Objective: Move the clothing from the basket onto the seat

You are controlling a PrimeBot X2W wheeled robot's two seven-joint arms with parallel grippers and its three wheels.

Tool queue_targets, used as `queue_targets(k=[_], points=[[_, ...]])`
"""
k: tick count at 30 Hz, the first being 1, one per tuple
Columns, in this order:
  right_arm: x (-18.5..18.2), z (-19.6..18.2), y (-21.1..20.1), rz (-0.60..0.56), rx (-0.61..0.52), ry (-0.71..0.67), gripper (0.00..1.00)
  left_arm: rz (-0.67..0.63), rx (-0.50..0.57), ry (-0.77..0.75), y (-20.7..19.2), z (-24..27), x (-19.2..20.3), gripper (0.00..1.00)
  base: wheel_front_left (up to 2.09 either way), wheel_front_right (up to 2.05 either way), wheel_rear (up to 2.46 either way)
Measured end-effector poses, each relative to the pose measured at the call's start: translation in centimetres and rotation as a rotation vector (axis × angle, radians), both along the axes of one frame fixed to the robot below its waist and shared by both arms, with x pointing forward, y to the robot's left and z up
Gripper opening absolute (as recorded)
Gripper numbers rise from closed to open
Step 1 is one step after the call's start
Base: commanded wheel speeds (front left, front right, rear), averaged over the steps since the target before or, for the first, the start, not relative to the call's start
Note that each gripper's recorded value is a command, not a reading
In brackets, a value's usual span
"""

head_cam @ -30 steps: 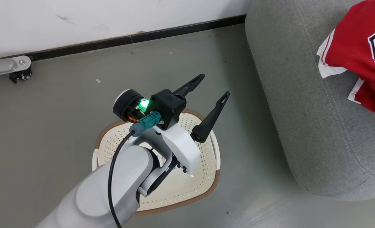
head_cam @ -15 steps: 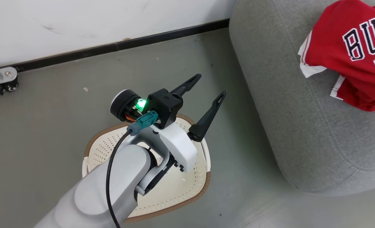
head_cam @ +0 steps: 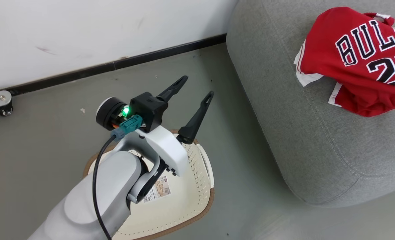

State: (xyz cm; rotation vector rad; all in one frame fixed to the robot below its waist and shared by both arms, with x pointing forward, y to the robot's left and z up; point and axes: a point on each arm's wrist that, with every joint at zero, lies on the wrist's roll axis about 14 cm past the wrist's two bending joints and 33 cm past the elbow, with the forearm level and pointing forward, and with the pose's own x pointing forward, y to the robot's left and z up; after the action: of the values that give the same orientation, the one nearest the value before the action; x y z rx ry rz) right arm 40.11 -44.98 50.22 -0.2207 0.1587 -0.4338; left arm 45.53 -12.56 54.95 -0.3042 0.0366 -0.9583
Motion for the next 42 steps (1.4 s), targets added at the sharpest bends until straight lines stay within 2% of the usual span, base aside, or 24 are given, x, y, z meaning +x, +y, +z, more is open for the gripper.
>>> queue_targets(k=[8,17,31,42], points=[[1.6,3.8,3.1,0.103,-0.05,-0.107,1.0,0.084,0.004,0.015,1.9,-0.2,0.4,1.0,0.0,0.0,0.0],[3.6,5.3,7.7,0.21,-0.021,-0.188,1.0,0.234,0.01,0.028,6.0,-0.5,1.2,1.0,0.0,0.0,0.0],[6.3,6.4,16.7,0.409,0.027,-0.252,1.0,0.502,0.025,0.037,14.4,-1.2,1.3,1.0,0.0,0.0,0.0],[5.7,5.4,23.0,0.515,0.121,-0.267,1.0,0.7,0.088,0.068,21.4,-2.9,-0.3,1.0,0.0,0.0,0.0]])
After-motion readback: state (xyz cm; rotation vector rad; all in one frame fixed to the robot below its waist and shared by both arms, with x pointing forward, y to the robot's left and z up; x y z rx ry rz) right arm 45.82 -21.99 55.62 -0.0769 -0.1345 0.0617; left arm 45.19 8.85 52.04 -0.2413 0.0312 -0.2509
